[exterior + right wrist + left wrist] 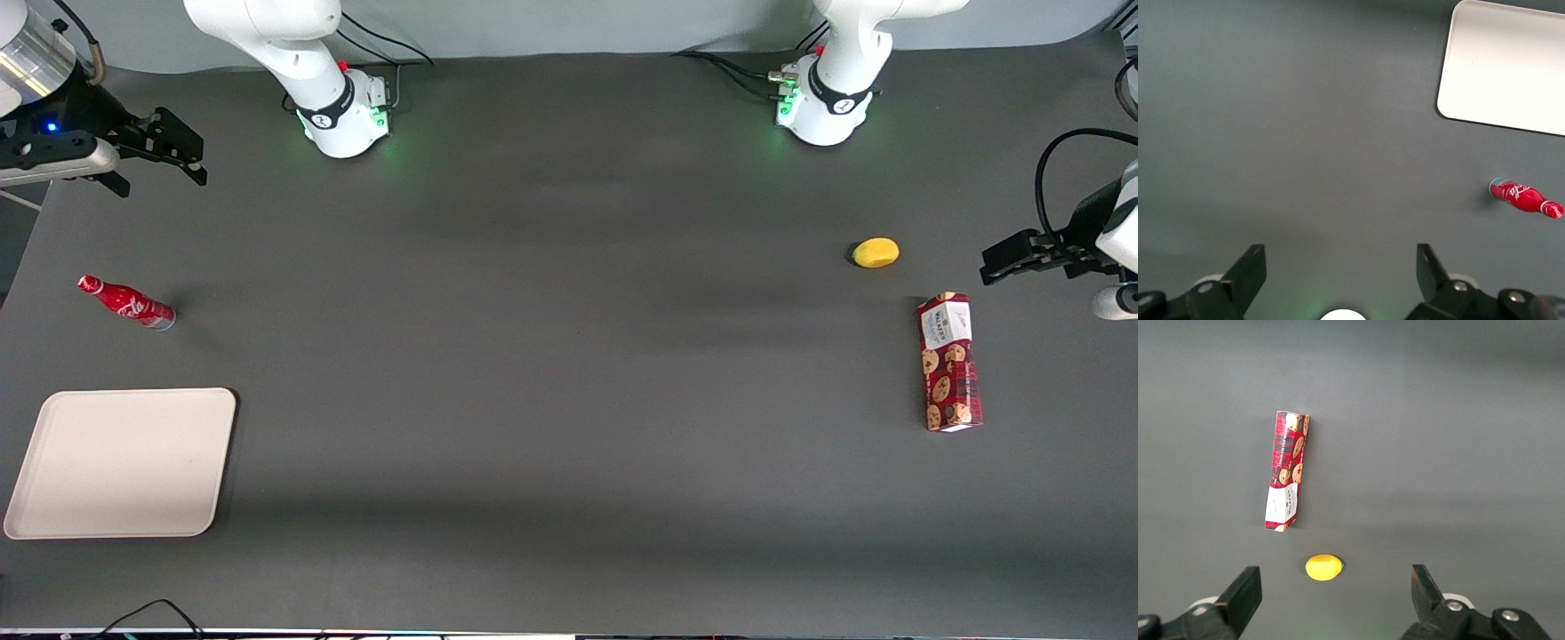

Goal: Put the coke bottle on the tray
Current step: 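Move the open right gripper down toward the red Coca-Cola bottle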

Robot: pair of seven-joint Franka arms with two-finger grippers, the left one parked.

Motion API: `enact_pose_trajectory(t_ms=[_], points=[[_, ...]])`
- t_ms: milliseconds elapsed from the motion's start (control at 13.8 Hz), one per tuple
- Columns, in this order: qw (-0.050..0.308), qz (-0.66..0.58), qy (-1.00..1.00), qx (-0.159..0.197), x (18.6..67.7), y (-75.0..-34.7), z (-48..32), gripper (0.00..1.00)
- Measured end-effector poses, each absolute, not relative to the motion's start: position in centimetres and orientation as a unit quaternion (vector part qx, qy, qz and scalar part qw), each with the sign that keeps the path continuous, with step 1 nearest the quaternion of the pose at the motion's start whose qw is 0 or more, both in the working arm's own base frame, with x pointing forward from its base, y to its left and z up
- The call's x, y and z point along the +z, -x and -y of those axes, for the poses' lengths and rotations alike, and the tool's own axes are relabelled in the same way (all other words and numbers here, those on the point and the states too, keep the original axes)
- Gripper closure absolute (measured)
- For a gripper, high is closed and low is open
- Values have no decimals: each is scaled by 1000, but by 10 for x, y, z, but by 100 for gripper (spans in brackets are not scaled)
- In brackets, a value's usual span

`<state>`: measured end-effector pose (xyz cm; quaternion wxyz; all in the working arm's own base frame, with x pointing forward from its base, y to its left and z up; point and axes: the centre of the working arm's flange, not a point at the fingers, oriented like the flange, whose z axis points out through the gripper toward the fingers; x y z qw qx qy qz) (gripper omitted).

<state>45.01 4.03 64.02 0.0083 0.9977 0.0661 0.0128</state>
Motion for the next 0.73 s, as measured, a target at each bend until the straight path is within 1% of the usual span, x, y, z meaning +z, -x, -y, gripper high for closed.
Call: enact_pose_trajectory(t_ms=[291,436,582,727], points=[[6,-63,-998,5,635,-453,-37,0],[10,-67,-998,-2,629,-458,-22,0],[22,-110,-994,-12,624,-458,40,0],[21,-157,-987,-16,612,-448,138,0]])
